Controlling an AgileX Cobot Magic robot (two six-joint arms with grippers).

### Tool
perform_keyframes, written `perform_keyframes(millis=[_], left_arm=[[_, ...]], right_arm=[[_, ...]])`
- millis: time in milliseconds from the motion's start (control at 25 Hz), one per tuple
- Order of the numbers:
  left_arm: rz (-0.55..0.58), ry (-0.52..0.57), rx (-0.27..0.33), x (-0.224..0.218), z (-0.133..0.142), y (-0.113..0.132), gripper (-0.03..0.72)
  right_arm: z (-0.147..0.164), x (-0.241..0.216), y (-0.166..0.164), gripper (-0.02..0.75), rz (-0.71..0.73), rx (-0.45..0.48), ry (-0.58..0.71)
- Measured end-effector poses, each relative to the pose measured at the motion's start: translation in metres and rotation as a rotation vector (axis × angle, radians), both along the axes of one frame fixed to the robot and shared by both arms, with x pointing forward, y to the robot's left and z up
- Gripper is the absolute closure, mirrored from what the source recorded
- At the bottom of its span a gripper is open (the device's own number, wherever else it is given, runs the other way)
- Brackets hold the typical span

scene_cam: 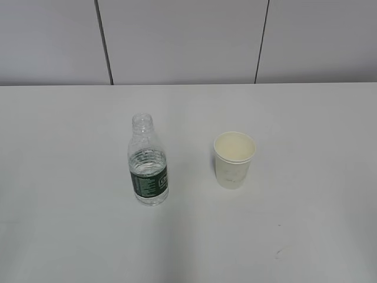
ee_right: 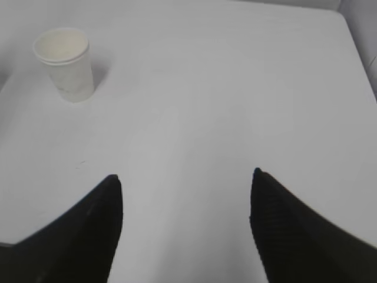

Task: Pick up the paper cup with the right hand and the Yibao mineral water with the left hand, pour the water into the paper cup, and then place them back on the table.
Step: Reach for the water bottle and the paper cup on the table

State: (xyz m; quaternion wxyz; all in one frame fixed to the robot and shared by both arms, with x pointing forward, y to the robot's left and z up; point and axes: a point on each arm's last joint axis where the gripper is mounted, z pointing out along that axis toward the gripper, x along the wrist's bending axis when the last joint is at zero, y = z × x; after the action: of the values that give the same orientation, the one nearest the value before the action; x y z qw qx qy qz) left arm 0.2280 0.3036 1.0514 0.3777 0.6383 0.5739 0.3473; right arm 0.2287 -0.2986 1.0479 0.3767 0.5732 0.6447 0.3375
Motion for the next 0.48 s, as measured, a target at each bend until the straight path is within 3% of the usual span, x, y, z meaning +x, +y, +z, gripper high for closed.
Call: perform_keyframes(millis=[120, 280, 480], left_arm=[[0.0, -0.001, 0.0, 0.0, 0.0, 0.0, 0.103], [-0.007, -0.028, -0.013, -0.001, 0.004, -0.001, 0.081], [-0.019, -0.24, -0.036, 0.004, 0.025, -0.002, 0.085]], right_arm=[[0.007, 0.002, 0.0, 0.204, 0.0, 0.0, -0.08], [0.019, 0.007, 0.0, 0.202, 0.0, 0.001, -0.214], [0.024, 0.017, 0.001, 0.197, 0.003, 0.008, -0.299]])
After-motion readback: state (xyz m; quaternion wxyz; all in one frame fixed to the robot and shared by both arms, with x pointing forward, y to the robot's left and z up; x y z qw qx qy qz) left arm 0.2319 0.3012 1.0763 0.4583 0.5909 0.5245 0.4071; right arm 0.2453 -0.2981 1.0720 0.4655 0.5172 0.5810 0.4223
